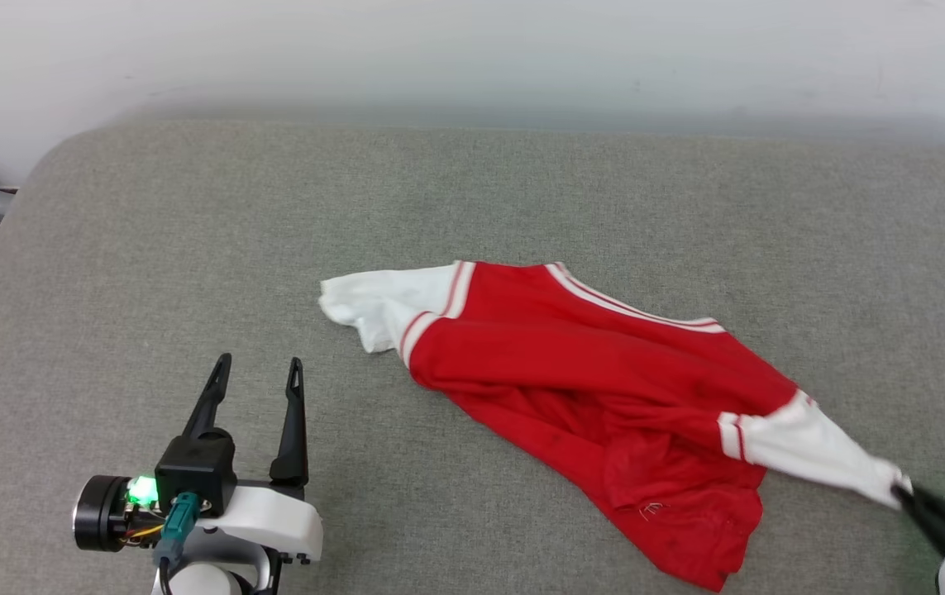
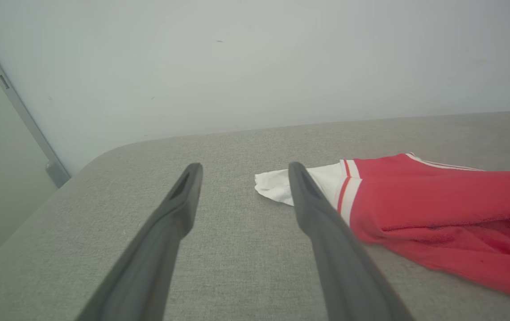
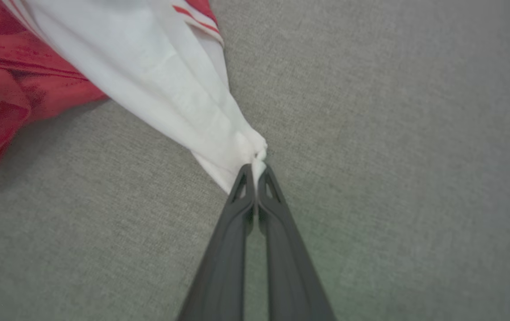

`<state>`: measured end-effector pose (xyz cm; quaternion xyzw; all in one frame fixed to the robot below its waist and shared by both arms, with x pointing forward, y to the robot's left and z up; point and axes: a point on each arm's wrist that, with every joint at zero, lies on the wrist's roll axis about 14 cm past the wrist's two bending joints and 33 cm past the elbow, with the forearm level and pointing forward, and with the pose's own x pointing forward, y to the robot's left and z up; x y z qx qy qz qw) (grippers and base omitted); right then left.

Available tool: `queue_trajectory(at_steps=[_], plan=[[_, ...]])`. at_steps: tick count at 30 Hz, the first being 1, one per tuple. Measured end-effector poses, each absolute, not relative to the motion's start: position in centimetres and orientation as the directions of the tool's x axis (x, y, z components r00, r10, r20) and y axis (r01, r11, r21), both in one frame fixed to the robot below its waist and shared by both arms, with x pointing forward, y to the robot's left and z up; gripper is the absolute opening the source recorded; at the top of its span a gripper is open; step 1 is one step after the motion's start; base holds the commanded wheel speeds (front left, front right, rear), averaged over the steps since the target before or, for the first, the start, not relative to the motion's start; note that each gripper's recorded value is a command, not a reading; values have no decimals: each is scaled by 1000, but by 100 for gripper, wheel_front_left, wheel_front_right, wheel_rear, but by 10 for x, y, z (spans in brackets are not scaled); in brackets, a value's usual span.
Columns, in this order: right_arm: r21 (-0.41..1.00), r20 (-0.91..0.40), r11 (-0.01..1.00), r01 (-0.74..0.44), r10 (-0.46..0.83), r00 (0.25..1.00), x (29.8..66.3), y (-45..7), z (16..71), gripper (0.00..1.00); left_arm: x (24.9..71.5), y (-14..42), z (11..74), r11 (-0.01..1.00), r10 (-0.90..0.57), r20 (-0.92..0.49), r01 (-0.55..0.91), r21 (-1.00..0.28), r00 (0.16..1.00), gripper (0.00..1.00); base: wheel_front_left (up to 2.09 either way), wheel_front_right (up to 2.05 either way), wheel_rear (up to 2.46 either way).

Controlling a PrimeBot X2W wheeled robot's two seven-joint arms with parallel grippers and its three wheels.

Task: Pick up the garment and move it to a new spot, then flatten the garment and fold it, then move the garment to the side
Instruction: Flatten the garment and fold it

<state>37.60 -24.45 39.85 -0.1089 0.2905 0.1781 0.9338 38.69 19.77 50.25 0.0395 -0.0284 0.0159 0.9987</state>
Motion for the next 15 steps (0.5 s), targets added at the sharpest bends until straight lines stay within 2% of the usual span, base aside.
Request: queue_trajectory(at_steps=[5,8,9,10,15], plan=[[-89,-651,928,-361,220,726,342,-260,367,0,383,196,503,997,25,60,-30,76,998,100,0,0,0],[-61,-626,947,-315,210,751,341,-263,366,0,381,196,502,997,27,56,-31,74,998,100,0,0,0],[-46,-608,954,-296,209,766,343,-262,369,45,380,196,502,997,27,57,-32,77,998,100,0,0,0],[-39,-587,958,-284,208,783,346,-262,373,100,380,196,502,996,28,59,-32,78,998,100,0,0,0],[-72,-446,962,-264,205,871,374,-269,414,100,377,196,505,996,25,68,-31,82,997,100,0,0,0]])
